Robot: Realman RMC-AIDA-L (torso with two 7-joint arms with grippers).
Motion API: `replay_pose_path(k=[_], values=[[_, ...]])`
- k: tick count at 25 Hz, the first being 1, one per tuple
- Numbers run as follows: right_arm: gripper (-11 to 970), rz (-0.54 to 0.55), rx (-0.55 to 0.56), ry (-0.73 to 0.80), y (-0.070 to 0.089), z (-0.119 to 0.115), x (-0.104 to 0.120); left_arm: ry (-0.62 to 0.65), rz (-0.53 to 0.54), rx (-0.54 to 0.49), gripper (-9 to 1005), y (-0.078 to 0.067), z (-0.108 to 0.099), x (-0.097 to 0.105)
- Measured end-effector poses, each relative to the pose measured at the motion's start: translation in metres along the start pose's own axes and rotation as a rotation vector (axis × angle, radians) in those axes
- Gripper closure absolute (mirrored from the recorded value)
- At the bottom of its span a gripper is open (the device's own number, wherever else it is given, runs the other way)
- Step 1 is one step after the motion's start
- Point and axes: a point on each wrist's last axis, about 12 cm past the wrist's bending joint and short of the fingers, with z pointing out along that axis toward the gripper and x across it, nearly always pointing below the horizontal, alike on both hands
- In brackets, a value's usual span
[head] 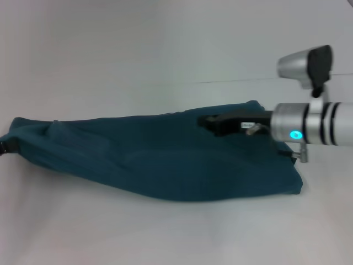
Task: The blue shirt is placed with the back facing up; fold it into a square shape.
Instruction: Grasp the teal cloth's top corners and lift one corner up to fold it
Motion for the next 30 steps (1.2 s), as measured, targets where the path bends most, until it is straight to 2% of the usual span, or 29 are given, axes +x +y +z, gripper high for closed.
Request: replay_pose_path(k=[7, 12, 30], values=[[960, -0.155, -0.031, 0.063, 0.023, 0.034, -0.003, -0.021, 0.013, 0.080, 939, -0.010, 0.001, -0.007], [959, -0.224, -0.043, 0.120, 0.037, 0.052, -0.001, -0.033, 0.022, 0.105, 933, -0.014, 0.002, -0.011], [960, -0.317, -0.127, 0.204, 0.064, 0.070, 0.007, -0.043, 0.099, 0.232, 915, -0.037, 0.014, -0.040]])
